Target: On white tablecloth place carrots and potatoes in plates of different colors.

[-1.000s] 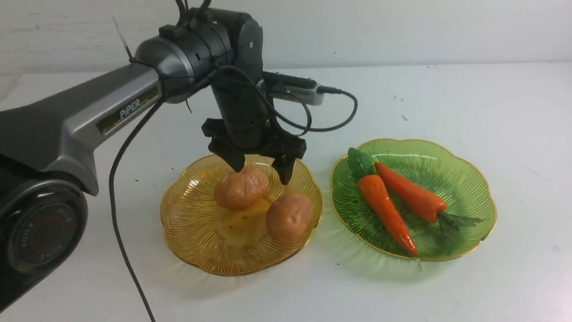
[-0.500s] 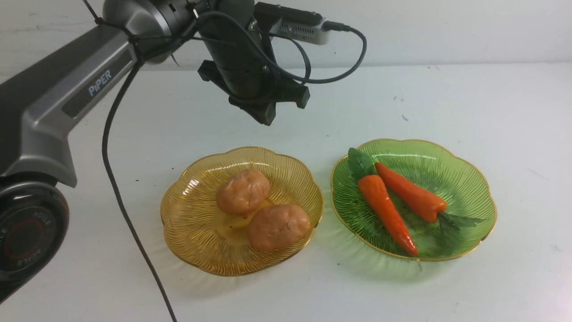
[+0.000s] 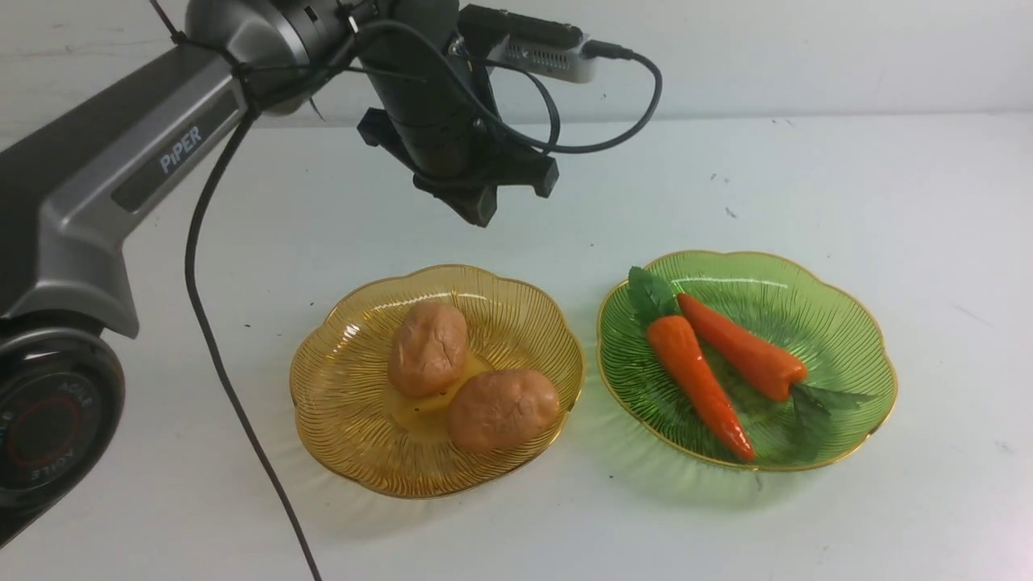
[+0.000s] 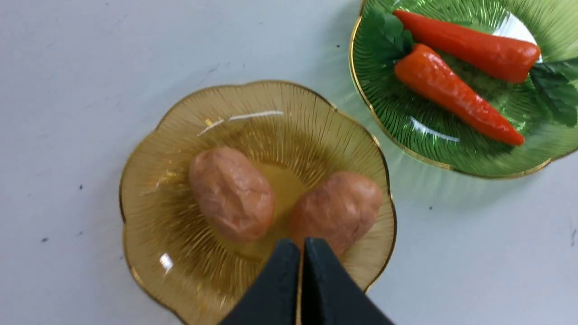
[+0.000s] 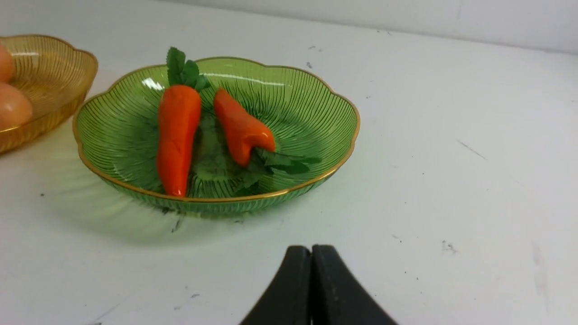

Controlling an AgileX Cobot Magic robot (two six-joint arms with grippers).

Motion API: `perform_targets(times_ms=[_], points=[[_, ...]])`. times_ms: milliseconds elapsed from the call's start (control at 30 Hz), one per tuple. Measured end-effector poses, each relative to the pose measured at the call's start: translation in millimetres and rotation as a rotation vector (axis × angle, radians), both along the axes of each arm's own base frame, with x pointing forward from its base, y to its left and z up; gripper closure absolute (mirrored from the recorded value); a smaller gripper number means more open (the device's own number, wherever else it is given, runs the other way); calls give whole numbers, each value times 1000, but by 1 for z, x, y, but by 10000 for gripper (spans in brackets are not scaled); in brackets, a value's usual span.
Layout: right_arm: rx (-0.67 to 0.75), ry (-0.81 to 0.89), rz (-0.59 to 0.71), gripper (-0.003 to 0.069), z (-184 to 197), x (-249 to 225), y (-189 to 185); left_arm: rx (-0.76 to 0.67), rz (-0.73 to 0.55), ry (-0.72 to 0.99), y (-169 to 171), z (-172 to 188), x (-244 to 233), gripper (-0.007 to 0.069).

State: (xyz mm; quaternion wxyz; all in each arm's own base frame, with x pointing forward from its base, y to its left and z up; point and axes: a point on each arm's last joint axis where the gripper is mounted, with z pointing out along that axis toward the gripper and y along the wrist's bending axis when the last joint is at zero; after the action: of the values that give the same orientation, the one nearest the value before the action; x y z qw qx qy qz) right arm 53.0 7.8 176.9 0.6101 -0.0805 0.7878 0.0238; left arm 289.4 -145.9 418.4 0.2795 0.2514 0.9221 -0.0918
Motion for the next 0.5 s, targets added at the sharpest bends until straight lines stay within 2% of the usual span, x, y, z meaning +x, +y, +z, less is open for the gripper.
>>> perform_targets(times_ms=[133,267,367,433,500], points=[[0,-24,-47,674,1,1,-3,58,56,-51,46,4,-76,629],[0,-28,-70,674,1,1,-4,45,143,-93,93,-31,-164,629],[0,-28,-71,674,1,1,-4,-87,186,-257,118,-61,-217,629],[0,-28,-71,674,1,1,-4,-275,214,-431,137,-89,-257,629],[0,-28,-71,674,1,1,-4,-389,281,-569,148,-109,-277,629]])
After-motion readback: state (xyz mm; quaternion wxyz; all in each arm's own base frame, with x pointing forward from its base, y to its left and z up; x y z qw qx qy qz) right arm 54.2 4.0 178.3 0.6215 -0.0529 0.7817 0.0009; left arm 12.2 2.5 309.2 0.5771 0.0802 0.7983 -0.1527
